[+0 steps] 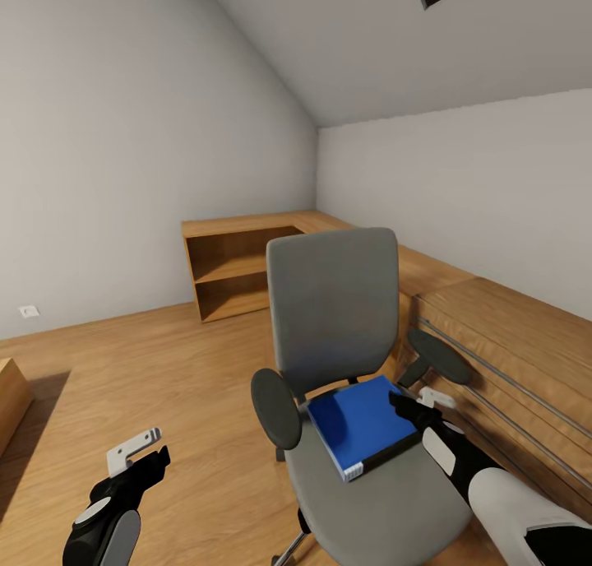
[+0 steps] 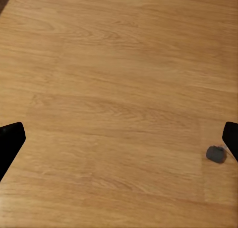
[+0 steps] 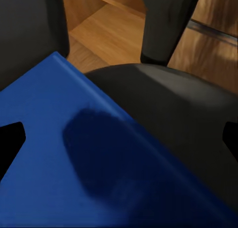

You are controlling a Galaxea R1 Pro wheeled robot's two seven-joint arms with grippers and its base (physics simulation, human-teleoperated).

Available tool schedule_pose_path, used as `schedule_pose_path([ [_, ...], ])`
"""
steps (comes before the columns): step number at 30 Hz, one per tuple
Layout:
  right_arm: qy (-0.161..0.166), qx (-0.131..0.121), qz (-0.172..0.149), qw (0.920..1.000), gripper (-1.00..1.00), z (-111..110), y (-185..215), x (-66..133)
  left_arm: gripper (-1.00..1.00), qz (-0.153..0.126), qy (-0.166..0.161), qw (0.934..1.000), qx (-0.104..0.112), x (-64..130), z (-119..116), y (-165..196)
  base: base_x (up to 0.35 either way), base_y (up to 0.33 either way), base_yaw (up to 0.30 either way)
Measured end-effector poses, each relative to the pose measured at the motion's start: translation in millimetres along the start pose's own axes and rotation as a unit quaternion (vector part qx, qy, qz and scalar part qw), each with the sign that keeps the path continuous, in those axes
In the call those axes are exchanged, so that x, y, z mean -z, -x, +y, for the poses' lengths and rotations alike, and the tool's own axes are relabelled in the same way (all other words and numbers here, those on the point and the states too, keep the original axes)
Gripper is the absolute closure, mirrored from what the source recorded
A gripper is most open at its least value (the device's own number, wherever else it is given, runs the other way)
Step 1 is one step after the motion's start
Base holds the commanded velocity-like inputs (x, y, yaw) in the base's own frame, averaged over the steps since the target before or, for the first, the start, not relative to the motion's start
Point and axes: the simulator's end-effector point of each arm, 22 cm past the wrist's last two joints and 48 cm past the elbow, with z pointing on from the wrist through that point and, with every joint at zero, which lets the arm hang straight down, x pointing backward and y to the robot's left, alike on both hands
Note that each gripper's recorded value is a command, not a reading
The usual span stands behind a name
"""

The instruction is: In the bedroom, organize the workspace by keeping the computer under the desk, ensuring the monitor is on the desk, placing the keyboard on the desk next to the monitor, placing the mouse on the desk next to the keyboard, moving the folder from the swivel chair onto the desk next to the mouse, stacking the notebook on top of the folder with the pen on top of the notebook, and positioning the swivel chair next to the desk.

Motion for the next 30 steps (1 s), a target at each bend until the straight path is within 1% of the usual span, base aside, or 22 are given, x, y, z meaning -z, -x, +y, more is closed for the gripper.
schedule_pose_path([
  [5,0.000,0.004,0.014,0.9999,-1.00,1.2,-6.7,0.1,-1.00,0.000,-0.001,1.0000,0.000,0.2,-0.7,0.0,0.000,0.000,0.000],
  [11,0.000,0.009,0.022,0.9997,-1.00,2.2,-8.7,0.2,-1.00,-0.001,0.001,1.0000,0.001,0.4,-0.1,0.2,0.000,0.000,0.000],
  [13,0.003,0.009,0.017,0.9998,-1.00,4.1,-7.4,-1.4,-1.00,-0.001,0.000,1.0000,0.001,-1.4,0.4,-3.7,0.000,0.000,0.000],
  [21,0.004,0.007,0.018,0.9998,-1.00,3.9,-7.2,-1.5,-1.00,-0.001,0.000,1.0000,0.001,-1.5,0.2,-3.7,0.000,0.000,0.000],
  [25,0.008,0.007,0.008,0.9999,-1.00,5.9,-5.6,-4.5,-1.00,-0.001,0.001,1.0000,0.001,-5.4,2.3,-11.2,0.000,0.000,0.000],
  [30,0.008,0.006,0.008,0.9999,-1.00,6.1,-5.4,-4.6,-1.00,-0.001,0.001,1.0000,0.001,-5.5,2.6,-11.1,0.000,0.000,0.000],
])
